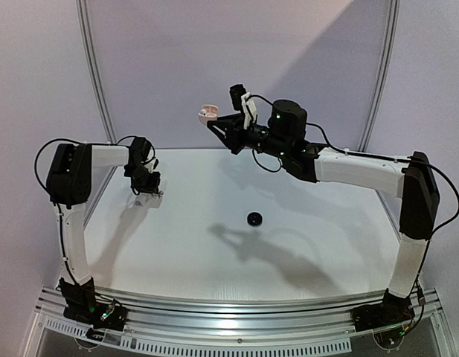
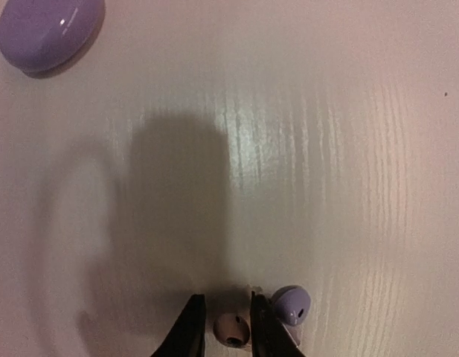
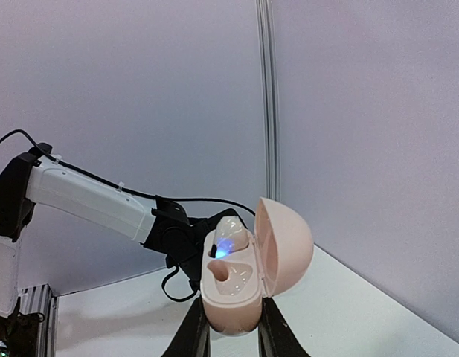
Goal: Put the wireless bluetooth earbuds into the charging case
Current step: Adjust the right earbud at the center of the board, then pass from the right arm to the left
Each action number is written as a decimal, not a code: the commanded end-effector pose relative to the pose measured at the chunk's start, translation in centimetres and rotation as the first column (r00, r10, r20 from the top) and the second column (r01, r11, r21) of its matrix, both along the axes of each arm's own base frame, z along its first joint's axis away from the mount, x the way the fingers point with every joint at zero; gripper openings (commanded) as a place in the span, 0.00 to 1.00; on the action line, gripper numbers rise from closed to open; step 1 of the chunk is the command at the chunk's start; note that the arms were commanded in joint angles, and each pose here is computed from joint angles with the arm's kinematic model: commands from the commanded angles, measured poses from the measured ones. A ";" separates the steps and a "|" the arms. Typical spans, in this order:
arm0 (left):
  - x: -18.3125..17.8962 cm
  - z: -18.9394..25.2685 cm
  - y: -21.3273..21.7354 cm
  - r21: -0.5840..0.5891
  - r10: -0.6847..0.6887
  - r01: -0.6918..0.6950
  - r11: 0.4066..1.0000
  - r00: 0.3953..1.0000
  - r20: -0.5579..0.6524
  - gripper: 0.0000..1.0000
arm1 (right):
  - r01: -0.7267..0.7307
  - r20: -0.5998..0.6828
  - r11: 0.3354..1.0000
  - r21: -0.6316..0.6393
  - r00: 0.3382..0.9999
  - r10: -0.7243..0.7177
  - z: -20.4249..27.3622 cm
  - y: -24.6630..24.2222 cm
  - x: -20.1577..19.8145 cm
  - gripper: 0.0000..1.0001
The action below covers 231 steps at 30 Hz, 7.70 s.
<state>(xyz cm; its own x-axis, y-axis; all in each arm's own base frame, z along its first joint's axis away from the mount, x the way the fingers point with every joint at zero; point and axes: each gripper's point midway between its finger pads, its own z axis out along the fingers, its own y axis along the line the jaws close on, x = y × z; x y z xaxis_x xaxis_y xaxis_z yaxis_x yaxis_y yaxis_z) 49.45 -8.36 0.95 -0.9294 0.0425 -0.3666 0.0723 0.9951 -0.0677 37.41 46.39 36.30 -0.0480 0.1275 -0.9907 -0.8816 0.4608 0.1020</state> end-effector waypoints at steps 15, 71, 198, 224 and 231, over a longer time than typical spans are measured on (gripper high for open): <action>-2.3 -1.2 0.3 0.018 -0.016 0.017 1.000 0.998 -0.057 0.22 | -0.012 0.004 1.000 0.013 1.000 0.012 0.5 -0.1 -0.1 0.00; -18.0 -0.1 -19.9 0.014 -0.577 0.577 0.817 0.817 -0.006 0.01 | 0.045 -0.043 0.998 -0.031 0.998 -0.046 -0.2 -4.8 -5.2 0.00; -29.7 40.8 -15.9 -0.101 0.012 0.957 0.273 0.102 0.995 0.29 | -0.581 0.161 0.813 -0.031 0.800 0.578 6.2 7.6 -16.9 0.00; -29.8 41.2 -16.0 -0.090 0.009 0.960 0.264 0.091 0.996 0.16 | -0.566 0.144 0.823 -0.055 0.811 0.567 5.3 7.7 -16.5 0.00; -30.0 41.1 -16.1 -0.086 0.003 0.963 0.255 0.088 0.996 0.02 | -0.558 0.150 0.828 -0.051 0.815 0.559 5.6 7.7 -16.4 0.00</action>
